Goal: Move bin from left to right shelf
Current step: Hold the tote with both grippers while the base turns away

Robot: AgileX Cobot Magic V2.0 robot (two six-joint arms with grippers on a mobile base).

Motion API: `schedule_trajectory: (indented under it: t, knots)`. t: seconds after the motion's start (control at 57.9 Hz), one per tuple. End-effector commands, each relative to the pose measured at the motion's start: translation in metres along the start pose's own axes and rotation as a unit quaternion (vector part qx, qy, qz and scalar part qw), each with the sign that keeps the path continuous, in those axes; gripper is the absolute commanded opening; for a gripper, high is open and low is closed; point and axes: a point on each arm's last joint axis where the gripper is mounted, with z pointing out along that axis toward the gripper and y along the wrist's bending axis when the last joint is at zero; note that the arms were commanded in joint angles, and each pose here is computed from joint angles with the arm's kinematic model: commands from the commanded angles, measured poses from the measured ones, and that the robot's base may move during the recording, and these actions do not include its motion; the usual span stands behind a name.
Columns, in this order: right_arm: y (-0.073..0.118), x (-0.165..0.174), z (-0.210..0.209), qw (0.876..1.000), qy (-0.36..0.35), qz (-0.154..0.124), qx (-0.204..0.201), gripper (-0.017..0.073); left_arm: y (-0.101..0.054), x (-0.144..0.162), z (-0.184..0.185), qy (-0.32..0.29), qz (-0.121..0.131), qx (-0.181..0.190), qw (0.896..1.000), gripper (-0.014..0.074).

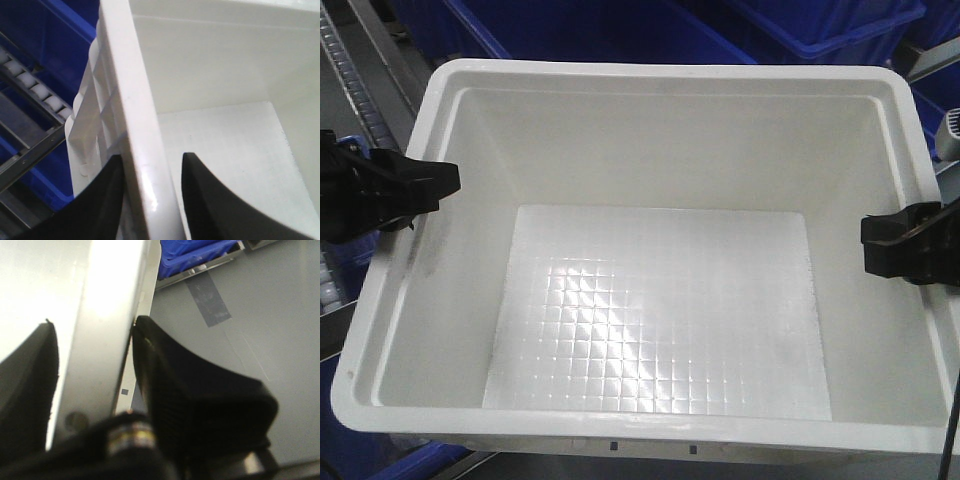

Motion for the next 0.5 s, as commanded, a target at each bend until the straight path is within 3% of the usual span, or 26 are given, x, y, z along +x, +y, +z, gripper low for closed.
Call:
schedule_trajectory:
  t: [0.0, 0.483]
  knots:
    - [0.0042, -0.0264, -0.0149, 0.993, -0.109, 0.032, -0.016, -0.0004, -0.0181, -0.014, -0.0157, -0.036, -0.017, 0.046, 0.998, -0.0003]
    - [0.0042, -0.0264, -0.0149, 0.993, -0.109, 0.032, -0.016, -0.0004, -0.0181, -0.014, -0.0157, -0.036, -0.017, 0.046, 0.998, -0.0003]
